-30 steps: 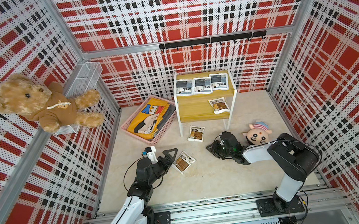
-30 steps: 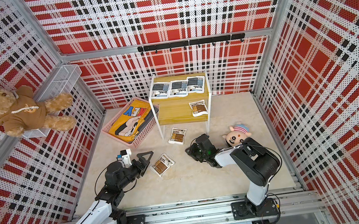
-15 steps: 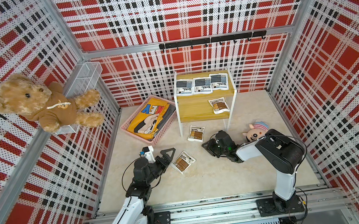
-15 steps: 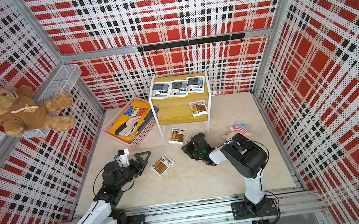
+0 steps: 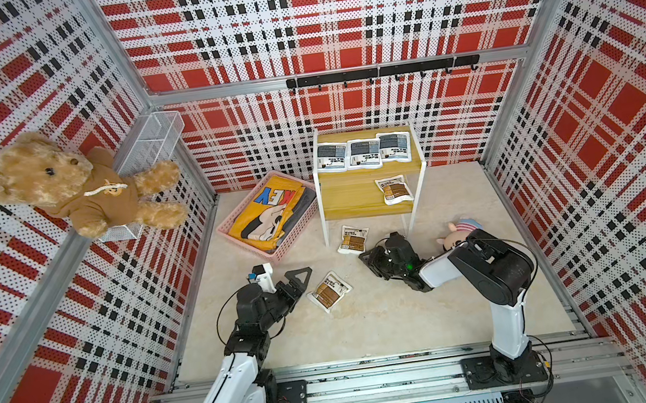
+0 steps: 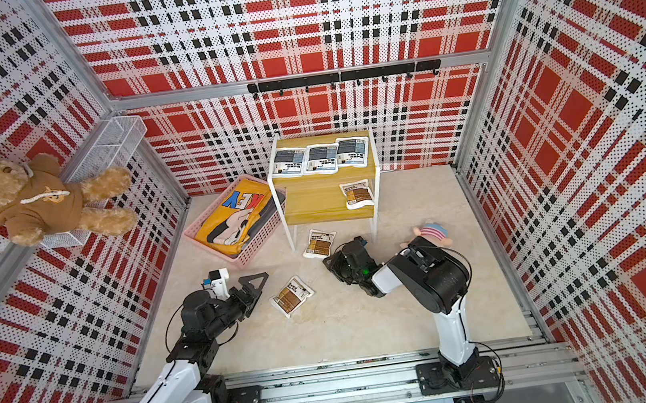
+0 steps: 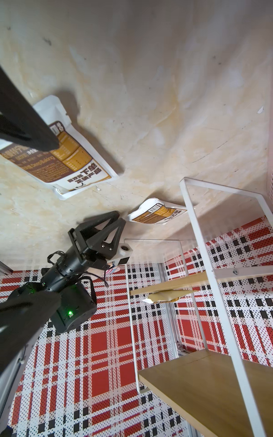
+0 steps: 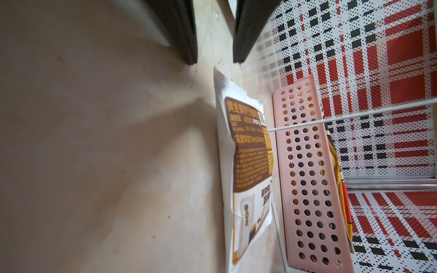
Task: Place the bagged coffee beans on the shelf by color
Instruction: Pick up the bagged coffee beans at the center of the board.
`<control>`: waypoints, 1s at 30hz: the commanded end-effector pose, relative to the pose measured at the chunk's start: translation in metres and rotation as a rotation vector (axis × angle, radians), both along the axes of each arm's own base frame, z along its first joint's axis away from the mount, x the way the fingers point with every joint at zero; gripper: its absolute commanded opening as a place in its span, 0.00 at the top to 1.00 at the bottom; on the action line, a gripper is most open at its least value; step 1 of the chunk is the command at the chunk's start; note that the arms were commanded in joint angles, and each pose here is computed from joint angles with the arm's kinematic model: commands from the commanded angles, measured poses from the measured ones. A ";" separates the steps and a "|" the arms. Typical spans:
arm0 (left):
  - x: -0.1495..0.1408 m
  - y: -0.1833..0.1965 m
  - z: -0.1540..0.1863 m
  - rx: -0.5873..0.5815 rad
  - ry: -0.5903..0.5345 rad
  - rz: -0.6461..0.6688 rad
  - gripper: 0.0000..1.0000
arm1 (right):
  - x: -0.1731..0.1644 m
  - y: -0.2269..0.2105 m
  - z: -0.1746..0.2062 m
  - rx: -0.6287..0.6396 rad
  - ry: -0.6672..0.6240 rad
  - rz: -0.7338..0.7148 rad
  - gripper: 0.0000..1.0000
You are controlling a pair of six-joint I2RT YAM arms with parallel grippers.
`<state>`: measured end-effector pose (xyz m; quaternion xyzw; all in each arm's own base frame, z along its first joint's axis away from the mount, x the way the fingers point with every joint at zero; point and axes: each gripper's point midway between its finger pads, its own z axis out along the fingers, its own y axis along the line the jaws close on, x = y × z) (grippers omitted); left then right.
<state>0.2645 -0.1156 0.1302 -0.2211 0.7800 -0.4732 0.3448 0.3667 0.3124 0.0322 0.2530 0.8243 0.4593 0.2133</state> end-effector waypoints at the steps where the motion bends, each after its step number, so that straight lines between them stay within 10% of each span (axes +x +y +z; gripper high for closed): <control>1: -0.005 0.001 -0.010 0.015 0.015 -0.020 0.01 | 0.001 -0.006 -0.022 -0.038 0.043 -0.029 0.66; 15: -0.005 0.002 -0.014 0.014 0.024 -0.020 0.01 | 0.016 -0.011 -0.028 -0.025 0.039 -0.091 0.70; 30: -0.005 0.003 -0.012 0.010 0.018 -0.017 0.01 | 0.011 -0.016 -0.008 -0.060 -0.018 -0.063 1.00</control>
